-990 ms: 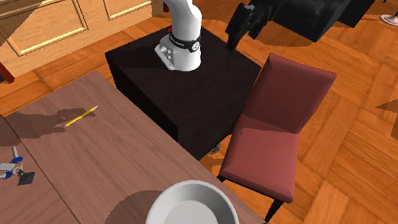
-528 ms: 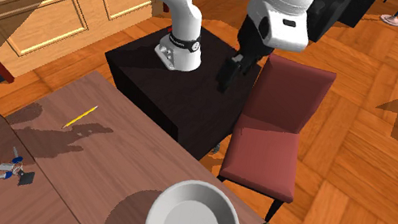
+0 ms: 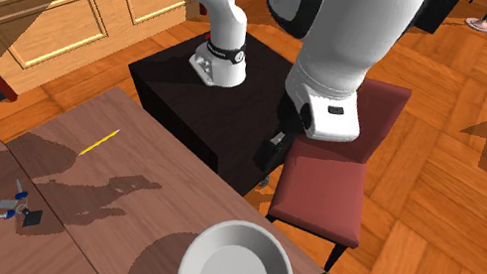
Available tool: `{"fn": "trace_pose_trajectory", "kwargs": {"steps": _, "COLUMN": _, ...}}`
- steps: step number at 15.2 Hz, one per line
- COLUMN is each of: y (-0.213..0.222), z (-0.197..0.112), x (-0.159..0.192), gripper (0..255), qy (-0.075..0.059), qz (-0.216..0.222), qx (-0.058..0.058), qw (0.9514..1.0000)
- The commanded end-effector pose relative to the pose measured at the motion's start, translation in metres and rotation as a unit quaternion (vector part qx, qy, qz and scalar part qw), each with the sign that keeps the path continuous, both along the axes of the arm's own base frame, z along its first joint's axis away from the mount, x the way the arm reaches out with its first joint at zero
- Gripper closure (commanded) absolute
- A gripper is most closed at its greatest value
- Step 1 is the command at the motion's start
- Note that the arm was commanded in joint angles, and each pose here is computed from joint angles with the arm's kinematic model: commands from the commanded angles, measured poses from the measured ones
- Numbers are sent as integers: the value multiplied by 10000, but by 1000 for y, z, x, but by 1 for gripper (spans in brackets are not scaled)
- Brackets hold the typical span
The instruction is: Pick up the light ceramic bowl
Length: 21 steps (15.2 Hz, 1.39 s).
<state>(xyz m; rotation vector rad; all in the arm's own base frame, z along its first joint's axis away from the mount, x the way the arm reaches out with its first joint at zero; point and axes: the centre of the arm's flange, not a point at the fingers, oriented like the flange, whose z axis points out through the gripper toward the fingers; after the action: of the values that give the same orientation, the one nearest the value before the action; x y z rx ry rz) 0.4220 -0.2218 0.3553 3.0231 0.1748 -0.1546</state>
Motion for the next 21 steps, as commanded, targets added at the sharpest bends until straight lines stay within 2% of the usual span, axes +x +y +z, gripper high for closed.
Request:
{"fn": "trace_pose_trajectory", "kwargs": {"steps": 1, "y": -14, "z": -18, "x": 12, "gripper": 0, "qy": -47, "qz": 62, "qx": -18, "qw": 10000}}
{"fn": "trace_pose_trajectory", "kwargs": {"steps": 10, "y": -81, "z": -91, "x": 69, "gripper": 0, "qy": -217, "qz": 295, "qx": -53, "qw": 9993}}
{"fn": "trace_pose_trajectory", "kwargs": {"steps": 18, "y": -83, "z": -133, "x": 71, "gripper": 0, "qy": -222, "qz": 302, "qx": -55, "qw": 9993}}
{"fn": "trace_pose_trajectory", "kwargs": {"steps": 20, "y": -83, "z": -133, "x": 71, "gripper": 0, "qy": -222, "qz": 301, "qx": -54, "qw": 9993}}
{"fn": "trace_pose_trajectory", "kwargs": {"steps": 21, "y": -83, "z": -133, "x": 71, "gripper": 255, "qy": -222, "qz": 301, "qx": -54, "qw": 9993}}
